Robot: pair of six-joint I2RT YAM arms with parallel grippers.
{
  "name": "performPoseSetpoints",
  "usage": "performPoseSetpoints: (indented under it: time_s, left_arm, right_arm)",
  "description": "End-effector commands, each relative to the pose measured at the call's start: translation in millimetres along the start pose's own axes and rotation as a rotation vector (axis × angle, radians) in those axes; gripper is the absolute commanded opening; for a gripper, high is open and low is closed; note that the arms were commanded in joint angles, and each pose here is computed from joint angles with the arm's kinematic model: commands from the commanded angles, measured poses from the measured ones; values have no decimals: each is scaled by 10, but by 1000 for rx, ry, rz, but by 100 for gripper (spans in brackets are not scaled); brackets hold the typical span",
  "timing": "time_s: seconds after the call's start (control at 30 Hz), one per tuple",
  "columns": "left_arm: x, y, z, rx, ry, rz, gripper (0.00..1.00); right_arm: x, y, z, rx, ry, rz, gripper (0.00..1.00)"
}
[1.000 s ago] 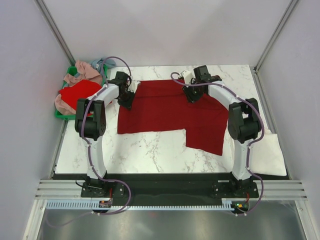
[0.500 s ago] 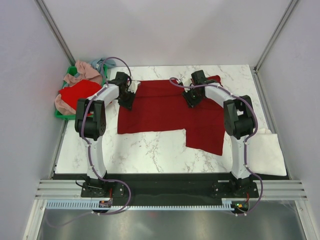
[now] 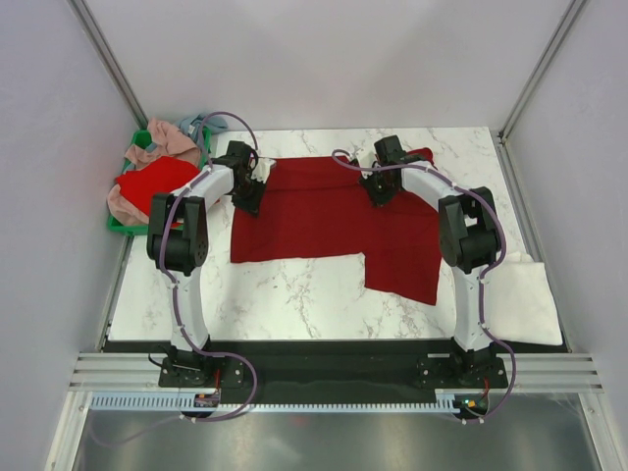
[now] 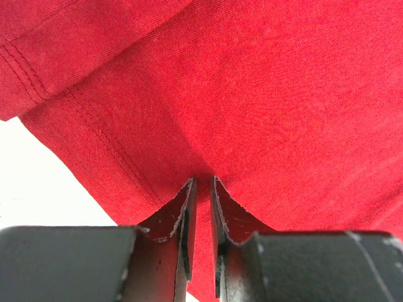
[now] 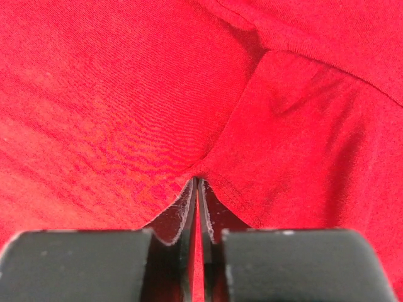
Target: Fold and stack the t-shirts
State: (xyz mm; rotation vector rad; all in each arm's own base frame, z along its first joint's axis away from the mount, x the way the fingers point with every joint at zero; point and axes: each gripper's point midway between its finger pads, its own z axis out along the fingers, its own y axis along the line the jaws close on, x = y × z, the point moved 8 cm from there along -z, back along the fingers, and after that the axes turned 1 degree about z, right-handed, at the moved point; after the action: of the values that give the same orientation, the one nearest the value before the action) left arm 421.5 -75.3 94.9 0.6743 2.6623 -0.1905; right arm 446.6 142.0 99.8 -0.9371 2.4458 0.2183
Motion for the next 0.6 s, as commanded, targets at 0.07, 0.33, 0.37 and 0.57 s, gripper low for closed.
performPoseSetpoints:
  time_s: [0.07,0.33,0.37,0.57]
  left_arm:
    - [-75,-28,-83,8,-32,-22,21]
    - [-91,-23,-96,4,-38,-21,21]
    - [-85,-18,-95,4,-36,-23,21]
    - [-80,-22,-107,-1,-35,-21,20]
  right_arm:
    - [-51,9,-56,11,-21,-7,5]
    - [-175,19,-85,23,-56,19,35]
    - [-167,27,-76,22,-51,19,35]
    - [-127,37,-6,15,-36,21,34]
